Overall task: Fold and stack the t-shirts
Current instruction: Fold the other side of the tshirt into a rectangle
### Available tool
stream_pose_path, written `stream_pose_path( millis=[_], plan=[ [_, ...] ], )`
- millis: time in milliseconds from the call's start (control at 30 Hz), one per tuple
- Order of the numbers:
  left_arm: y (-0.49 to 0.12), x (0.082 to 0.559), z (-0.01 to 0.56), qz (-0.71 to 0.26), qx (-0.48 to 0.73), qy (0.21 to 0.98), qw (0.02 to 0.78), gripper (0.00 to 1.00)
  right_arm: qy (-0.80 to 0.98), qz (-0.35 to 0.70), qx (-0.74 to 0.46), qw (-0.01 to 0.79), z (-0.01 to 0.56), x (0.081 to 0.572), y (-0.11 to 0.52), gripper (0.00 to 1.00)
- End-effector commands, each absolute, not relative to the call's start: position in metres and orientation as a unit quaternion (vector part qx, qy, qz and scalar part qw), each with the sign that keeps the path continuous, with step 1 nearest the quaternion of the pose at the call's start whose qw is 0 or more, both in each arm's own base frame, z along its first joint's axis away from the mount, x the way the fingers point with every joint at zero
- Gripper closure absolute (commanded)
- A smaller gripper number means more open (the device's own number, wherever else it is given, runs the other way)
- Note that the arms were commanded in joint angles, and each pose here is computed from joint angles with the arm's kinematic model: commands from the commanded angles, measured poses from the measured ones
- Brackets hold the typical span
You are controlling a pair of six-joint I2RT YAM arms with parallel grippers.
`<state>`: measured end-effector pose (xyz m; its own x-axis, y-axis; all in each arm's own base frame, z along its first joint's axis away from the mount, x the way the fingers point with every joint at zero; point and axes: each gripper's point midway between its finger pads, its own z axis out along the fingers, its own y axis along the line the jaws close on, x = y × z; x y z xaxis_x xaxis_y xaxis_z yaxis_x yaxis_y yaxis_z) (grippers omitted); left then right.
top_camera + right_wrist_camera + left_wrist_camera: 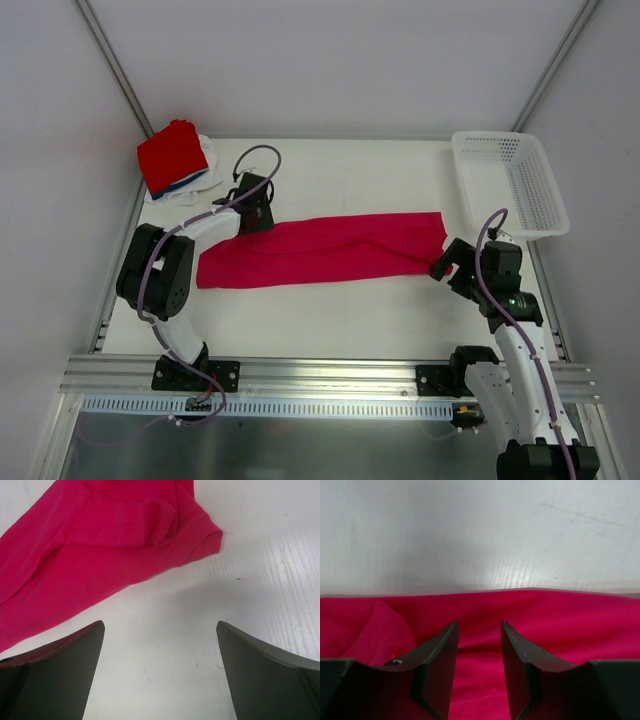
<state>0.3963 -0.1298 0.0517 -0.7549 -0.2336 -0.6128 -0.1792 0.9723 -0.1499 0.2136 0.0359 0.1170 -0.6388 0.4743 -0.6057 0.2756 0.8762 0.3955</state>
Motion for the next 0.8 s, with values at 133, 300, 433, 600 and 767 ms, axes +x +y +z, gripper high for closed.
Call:
stream_pose_path(
  millis=[133, 300, 433, 600, 767],
  plan=[
    [-0.106, 0.369, 0.048, 0.005, -0.128, 0.935, 0.33, 0.6, 0.894, 0.133, 0.206, 0.376, 0.115, 0.218, 0.035, 0.0],
    [-0.093, 0.341, 0.043, 0.015, -0.147, 0.936, 0.32, 0.6, 0.894, 0.139, 0.208, 0.372, 0.111, 0.217, 0.037, 0.01],
    [-0.077, 0.319, 0.044, 0.036, -0.171, 0.931, 0.32, 0.6, 0.893, 0.139, 0.208, 0.373, 0.112, 0.214, 0.037, 0.01],
    [-0.075, 0.284, 0.041, 0.025, -0.191, 0.932, 0.307, 0.6, 0.894, 0.135, 0.208, 0.373, 0.111, 0.21, 0.035, 0.01],
    [-0.079, 0.247, 0.046, 0.0, -0.204, 0.928, 0.311, 0.63, 0.895, 0.136, 0.206, 0.37, 0.11, 0.207, 0.036, 0.0]
  ],
)
